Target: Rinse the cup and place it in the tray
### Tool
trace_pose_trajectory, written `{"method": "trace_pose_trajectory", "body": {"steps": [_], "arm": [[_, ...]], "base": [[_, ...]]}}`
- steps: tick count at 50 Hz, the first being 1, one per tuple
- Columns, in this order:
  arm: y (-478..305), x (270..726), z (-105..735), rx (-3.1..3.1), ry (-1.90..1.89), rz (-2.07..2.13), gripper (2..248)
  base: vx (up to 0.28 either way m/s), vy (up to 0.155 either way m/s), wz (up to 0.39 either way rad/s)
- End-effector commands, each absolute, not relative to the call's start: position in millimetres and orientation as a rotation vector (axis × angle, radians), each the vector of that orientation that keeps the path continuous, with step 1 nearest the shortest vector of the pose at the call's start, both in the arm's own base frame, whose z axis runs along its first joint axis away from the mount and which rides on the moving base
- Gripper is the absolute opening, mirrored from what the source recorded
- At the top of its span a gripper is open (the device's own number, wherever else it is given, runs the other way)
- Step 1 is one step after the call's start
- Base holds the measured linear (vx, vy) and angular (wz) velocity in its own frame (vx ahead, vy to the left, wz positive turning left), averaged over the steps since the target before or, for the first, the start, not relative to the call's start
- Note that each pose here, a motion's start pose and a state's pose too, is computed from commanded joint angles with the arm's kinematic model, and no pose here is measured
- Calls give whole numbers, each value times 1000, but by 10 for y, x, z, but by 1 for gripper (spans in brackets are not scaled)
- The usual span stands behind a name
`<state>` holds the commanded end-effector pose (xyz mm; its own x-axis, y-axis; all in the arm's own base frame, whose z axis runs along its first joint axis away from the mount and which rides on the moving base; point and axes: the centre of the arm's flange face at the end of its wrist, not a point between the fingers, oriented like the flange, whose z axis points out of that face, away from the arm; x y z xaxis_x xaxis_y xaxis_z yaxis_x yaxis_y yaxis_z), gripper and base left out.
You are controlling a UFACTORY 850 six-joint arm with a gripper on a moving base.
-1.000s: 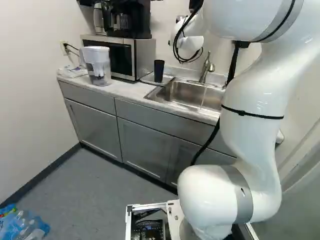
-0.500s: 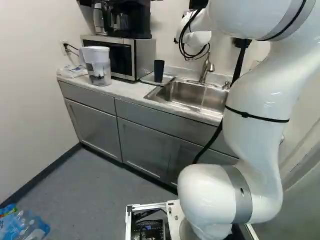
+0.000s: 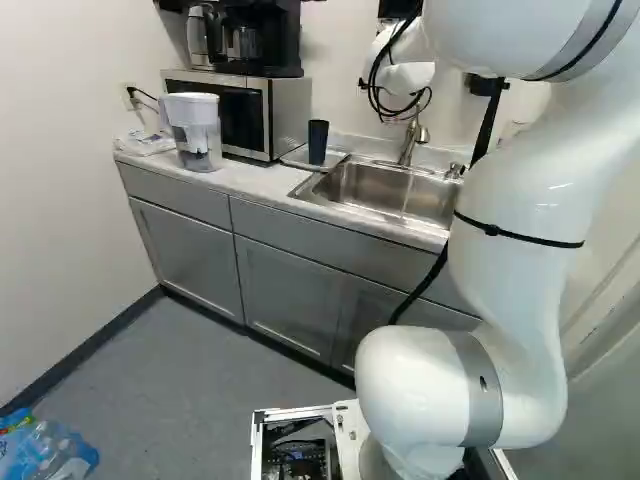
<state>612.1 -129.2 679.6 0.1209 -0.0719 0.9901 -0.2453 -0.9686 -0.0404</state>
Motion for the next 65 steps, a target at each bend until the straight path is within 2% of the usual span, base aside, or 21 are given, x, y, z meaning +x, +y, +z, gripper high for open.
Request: {"method": "trace_pose_trajectory", "body": {"steps": [31,65], "arm": [[-1715,6159,6771,2222,-388,1932,247],[-1735,6396,6715,2258,-384,1906,247]], "base": [[0,0,0],[0,0,0]]}}
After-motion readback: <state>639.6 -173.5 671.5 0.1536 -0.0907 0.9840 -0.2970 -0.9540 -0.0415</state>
